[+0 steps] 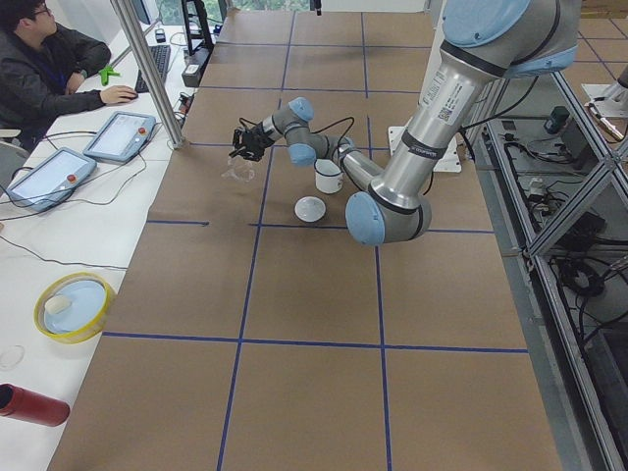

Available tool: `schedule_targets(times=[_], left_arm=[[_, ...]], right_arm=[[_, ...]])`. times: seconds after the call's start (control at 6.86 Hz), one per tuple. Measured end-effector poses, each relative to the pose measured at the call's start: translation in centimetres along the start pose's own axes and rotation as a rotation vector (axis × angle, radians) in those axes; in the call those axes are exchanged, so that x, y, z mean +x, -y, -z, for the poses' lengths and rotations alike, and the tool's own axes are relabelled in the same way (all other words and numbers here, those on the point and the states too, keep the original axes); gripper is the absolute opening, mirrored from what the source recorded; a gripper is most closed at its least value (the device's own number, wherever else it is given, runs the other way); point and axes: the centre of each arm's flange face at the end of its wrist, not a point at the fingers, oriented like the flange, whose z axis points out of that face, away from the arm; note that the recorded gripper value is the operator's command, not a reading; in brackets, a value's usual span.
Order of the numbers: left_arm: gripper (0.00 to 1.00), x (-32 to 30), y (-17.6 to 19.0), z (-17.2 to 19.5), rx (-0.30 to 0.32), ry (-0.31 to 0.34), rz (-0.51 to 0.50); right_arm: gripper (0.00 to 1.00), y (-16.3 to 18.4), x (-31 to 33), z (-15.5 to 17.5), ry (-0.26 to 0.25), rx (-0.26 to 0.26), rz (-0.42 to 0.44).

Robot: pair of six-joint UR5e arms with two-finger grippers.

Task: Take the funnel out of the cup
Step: 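Lift the glass funnel out of the mug with the left gripper, then lower the funnel onto the table farther from the robot and release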

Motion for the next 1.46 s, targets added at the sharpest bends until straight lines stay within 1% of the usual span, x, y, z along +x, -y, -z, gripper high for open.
schedule_targets(times=[0.29,0.44,0.58,0.73,1.31,1.46], left_arm=[[0.00,-1.6,-0.6,-0.9,0.011,0.011,0.007],[0.10,-2.1,-0.6,-1.3,0.023,0.013,0.003],[0.63,-2.3,-0.4,-1.7,0.036,0.006,0.000],[0.99,-2.6,-0.2,-1.8,0.039,-0.001,-0.002],[1.00,-4.3,0.8,-2.5,0.053,0.009,-0.030],[1.00,-4.0,0.8,-2.3,0.048,0.008,-0.083]], right_arm=[[1.00,0.0,0.0,0.0,0.000,0.000,0.000],[1.00,0.0,0.0,0.0,0.000,0.001,0.001],[1.00,0.0,0.0,0.0,0.000,0.001,0.001],[1.00,0.0,0.0,0.1,0.000,0.001,0.001],[1.00,0.0,0.0,0.0,0.000,0.000,0.000],[1.00,0.0,0.0,0.0,0.000,0.001,0.000]])
